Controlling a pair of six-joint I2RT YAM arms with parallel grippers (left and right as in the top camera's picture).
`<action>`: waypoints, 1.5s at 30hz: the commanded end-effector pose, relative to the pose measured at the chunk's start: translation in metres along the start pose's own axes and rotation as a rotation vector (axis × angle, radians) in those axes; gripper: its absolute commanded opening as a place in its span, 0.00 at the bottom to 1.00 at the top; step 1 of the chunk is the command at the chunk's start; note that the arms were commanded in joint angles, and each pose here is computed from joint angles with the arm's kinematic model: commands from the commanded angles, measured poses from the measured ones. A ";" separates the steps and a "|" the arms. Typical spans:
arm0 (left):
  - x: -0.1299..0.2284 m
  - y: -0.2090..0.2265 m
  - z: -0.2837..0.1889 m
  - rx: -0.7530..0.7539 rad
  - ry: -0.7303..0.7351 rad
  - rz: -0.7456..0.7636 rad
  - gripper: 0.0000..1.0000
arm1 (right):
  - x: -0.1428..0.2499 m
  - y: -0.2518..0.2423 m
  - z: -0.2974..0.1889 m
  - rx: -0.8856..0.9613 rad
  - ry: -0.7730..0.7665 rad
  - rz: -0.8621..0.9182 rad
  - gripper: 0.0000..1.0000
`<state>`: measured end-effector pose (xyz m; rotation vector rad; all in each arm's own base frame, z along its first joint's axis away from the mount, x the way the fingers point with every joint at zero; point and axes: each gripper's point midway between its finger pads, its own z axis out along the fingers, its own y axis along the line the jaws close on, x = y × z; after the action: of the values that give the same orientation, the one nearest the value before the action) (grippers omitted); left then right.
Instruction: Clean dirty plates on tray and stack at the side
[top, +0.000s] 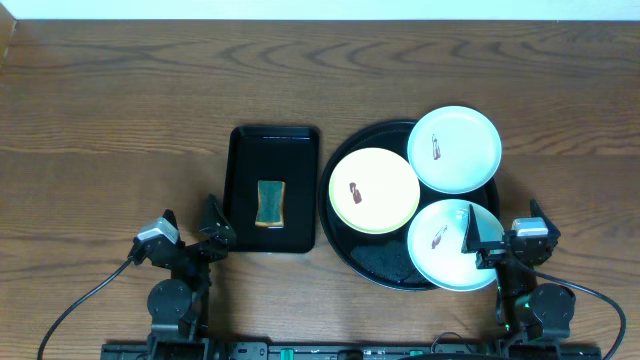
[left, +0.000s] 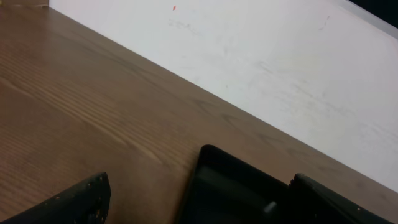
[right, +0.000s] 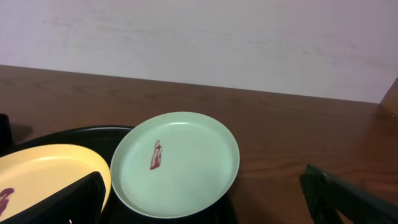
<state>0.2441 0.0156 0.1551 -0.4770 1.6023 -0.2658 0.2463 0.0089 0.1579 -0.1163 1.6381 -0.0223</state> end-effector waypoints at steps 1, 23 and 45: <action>0.014 0.010 0.001 -0.033 0.041 0.025 0.93 | 0.001 -0.004 0.000 0.018 0.004 0.012 0.99; 0.014 0.010 0.001 -0.033 0.041 0.025 0.93 | 0.001 -0.004 0.000 0.018 0.004 0.012 0.99; 0.007 0.002 0.000 0.000 0.030 0.022 0.93 | 0.001 -0.004 0.000 0.018 0.004 0.012 0.99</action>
<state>0.2442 0.0154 0.1560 -0.4759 1.5988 -0.2680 0.2463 0.0089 0.1579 -0.1166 1.6381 -0.0220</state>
